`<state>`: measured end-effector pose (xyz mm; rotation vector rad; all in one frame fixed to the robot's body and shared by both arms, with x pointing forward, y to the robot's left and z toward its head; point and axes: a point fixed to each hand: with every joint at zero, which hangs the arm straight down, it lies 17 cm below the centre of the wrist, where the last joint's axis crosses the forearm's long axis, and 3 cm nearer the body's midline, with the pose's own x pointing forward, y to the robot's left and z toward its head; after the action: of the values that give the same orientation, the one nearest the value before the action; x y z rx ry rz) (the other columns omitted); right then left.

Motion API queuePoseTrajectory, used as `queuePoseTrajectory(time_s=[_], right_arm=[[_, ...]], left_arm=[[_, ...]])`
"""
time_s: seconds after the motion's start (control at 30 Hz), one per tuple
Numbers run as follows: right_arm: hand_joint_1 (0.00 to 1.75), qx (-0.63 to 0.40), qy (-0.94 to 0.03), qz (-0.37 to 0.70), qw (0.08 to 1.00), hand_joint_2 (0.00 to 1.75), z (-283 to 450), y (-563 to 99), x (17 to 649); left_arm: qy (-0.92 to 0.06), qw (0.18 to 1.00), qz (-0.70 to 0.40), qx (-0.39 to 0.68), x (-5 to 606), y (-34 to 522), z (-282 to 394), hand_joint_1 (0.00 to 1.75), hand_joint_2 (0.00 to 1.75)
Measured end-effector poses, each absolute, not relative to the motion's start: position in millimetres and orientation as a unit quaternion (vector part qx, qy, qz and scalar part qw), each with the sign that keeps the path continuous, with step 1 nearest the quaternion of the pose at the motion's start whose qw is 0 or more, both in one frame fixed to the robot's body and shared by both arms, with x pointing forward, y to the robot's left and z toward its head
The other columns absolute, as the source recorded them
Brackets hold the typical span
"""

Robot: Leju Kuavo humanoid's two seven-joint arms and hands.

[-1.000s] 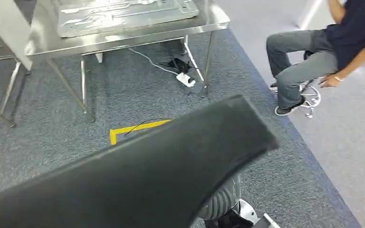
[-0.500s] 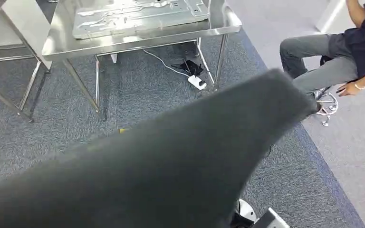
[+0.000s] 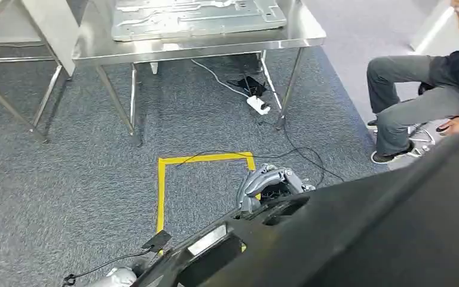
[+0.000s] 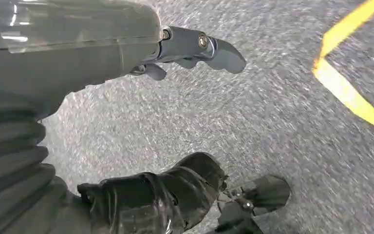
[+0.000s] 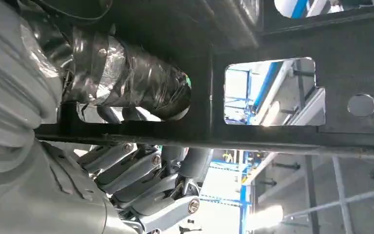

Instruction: Take the parts from the cabinet and place them on the table.

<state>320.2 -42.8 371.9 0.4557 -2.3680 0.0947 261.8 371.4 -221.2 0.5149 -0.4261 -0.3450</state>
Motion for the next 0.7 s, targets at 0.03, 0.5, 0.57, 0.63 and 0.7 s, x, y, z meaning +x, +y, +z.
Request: queuePoseTrajectory(time_s=[0.03,0.5,0.57,0.63,0.7], right_arm=[[1.61,0.177,-0.917,0.038,0.356,1.75,371.1,-41.6,320.4],[1.61,0.232,-0.899,0.076,0.364,1.75,359.0,-20.4,317.3],[1.61,0.23,-0.898,0.08,0.368,1.75,354.7,-19.3,318.0],[1.61,0.225,-0.897,0.086,0.37,1.75,351.8,-18.1,318.3],[1.61,0.223,-0.896,0.094,0.372,1.75,349.7,-15.7,317.2]], left_arm=[[-0.206,0.931,-0.166,0.251,257.1,373.4,-223.1,0.0,1.75],[-0.19,0.94,-0.078,0.272,217.3,373.0,-233.6,0.0,1.75],[-0.191,0.94,-0.074,0.273,215.0,369.9,-234.1,0.0,1.75],[-0.193,0.939,-0.081,0.272,211.5,368.8,-235.4,0.0,1.75],[-0.191,0.939,-0.087,0.271,210.6,368.1,-236.2,0.0,1.75]])
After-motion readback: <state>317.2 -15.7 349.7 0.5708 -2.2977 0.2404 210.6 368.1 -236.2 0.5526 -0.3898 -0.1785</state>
